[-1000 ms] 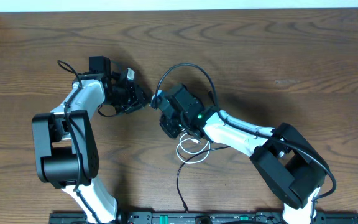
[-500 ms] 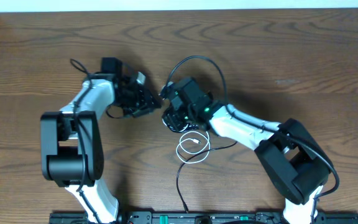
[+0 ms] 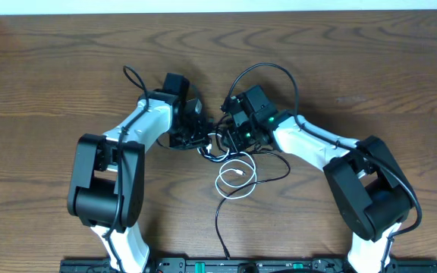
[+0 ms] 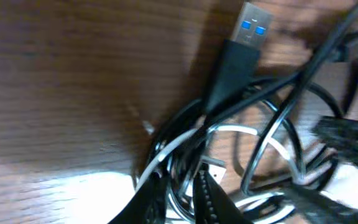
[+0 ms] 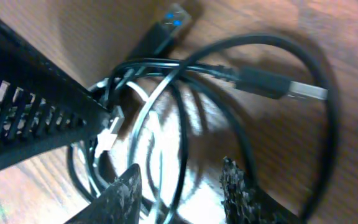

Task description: Untangle cables

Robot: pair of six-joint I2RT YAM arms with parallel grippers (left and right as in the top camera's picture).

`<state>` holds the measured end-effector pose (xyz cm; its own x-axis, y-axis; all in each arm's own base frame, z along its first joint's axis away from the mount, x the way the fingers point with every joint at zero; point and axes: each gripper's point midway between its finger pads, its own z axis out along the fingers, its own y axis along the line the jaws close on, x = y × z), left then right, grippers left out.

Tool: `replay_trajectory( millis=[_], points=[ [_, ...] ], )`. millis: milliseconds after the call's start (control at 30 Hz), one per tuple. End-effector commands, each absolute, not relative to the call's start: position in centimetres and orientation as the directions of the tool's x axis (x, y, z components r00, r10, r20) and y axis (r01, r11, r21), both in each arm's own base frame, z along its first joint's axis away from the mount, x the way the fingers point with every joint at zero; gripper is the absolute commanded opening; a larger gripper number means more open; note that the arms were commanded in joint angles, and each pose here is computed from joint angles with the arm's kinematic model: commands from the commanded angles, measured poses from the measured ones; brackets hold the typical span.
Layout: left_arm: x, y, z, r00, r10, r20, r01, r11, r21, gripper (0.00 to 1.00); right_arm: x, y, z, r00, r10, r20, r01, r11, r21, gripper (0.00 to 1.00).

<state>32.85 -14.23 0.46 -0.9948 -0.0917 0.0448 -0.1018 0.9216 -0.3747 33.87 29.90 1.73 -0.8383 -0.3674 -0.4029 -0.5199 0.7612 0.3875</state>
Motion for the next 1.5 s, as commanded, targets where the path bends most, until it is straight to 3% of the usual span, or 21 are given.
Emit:
replay_trajectory(
  millis=[0, 133, 400, 967, 1267, 1467],
  points=[
    [33.5, -12.5, 0.6, -0.991, -0.133, 0.0, -0.127, 0.952, -0.279, 0.14, 33.9, 29.7, 2.0, -0.833, -0.372, -0.409, -0.528, 0.754, 0.391, 0.36],
    [33.8, -12.1, 0.5, -0.99, -0.136, -0.019, -0.127, 0.959, -0.255, 0.08, 33.7, 29.8, 2.0, -0.831, -0.377, -0.408, -0.533, 0.751, 0.391, 0.34],
    [35.4, -11.1, 0.4, -0.986, -0.14, -0.094, -0.119, 0.972, -0.205, 0.08, 33.4, 30.5, 2.0, -0.822, -0.39, -0.415, -0.547, 0.744, 0.384, 0.34],
    [36.2, -8.1, 0.5, -0.968, -0.237, -0.08, -0.212, 0.947, -0.242, 0.07, 34.2, 29.0, 1.3, -0.825, -0.387, -0.411, -0.523, 0.797, 0.301, 0.34],
    [36.2, -9.1, 0.7, -0.975, -0.21, -0.075, -0.18, 0.94, -0.289, 0.08, 36.0, 30.1, 2.5, -0.791, -0.354, -0.499, -0.541, 0.786, 0.299, 0.39],
    [36.2, -9.1, 0.7, -0.975, -0.21, -0.076, -0.18, 0.94, -0.289, 0.08, 37.2, 27.8, 1.7, -0.796, -0.351, -0.494, -0.484, 0.858, 0.17, 0.4]
  ],
)
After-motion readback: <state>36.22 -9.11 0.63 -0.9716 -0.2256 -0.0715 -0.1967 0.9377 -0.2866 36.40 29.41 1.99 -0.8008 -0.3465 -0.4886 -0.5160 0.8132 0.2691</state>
